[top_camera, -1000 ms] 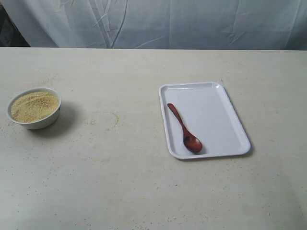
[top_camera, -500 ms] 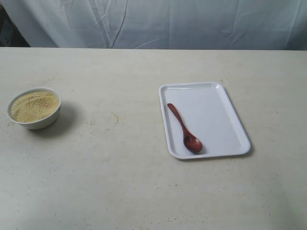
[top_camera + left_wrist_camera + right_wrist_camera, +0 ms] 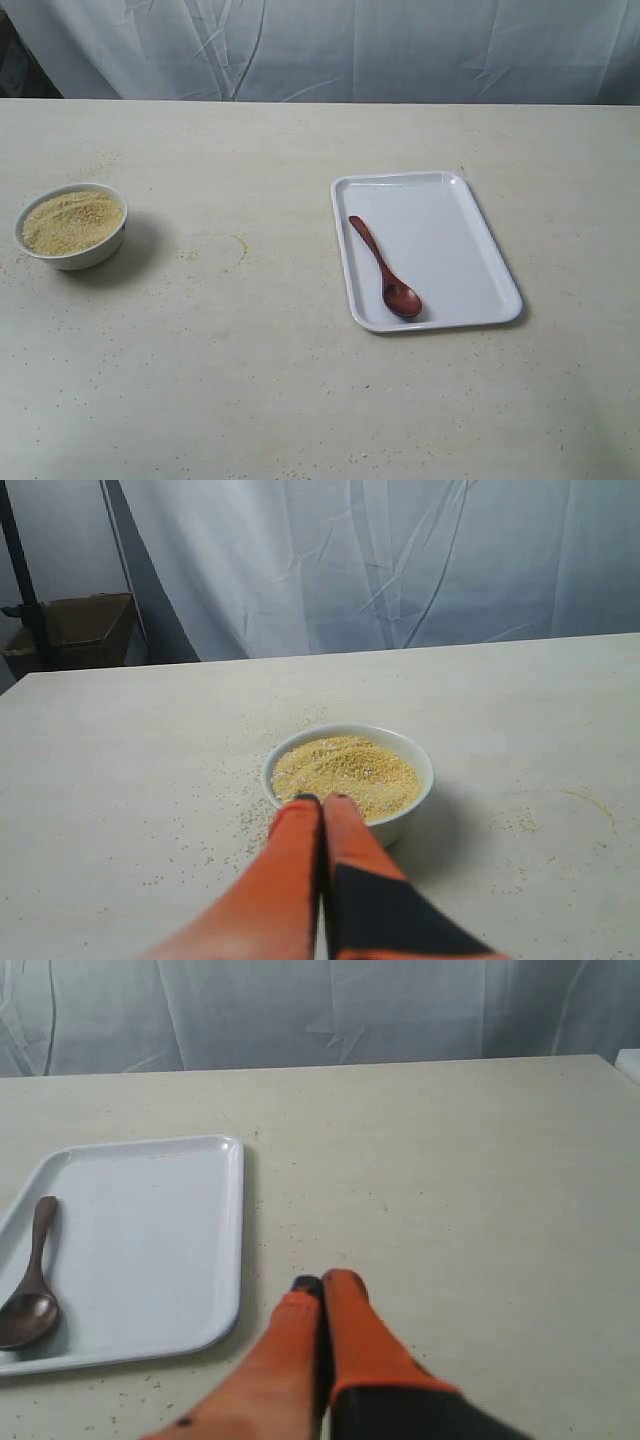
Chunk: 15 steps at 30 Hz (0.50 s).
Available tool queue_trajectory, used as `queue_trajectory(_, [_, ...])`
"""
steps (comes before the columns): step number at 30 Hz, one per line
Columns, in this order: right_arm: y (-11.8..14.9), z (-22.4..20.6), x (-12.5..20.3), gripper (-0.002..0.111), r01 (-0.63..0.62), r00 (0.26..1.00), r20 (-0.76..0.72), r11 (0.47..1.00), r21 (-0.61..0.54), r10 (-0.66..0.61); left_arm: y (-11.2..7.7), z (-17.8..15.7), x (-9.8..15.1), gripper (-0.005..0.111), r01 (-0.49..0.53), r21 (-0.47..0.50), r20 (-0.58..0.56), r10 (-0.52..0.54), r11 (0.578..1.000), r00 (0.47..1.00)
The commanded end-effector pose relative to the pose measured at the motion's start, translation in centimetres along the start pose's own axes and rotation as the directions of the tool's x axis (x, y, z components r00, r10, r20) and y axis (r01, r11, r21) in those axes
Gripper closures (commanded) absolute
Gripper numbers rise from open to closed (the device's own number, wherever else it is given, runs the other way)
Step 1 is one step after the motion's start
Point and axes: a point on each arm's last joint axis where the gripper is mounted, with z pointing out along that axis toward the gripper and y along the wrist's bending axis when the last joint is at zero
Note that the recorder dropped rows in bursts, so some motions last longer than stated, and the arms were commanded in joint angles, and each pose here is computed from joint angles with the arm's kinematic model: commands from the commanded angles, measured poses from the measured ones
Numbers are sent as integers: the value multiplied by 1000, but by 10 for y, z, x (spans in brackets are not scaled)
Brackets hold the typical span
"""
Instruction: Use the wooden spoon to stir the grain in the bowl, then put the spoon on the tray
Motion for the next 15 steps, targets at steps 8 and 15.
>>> queue_trajectory(8, [0,0,0,108,7,1000,16,1000,-2,-7,0,0,-1,107,0,3,16,0,1000,1000])
queue_trajectory(15, [0,0,0,108,5,1000,16,1000,-2,-5,0,0,-1,107,0,3,16,0,1000,1000])
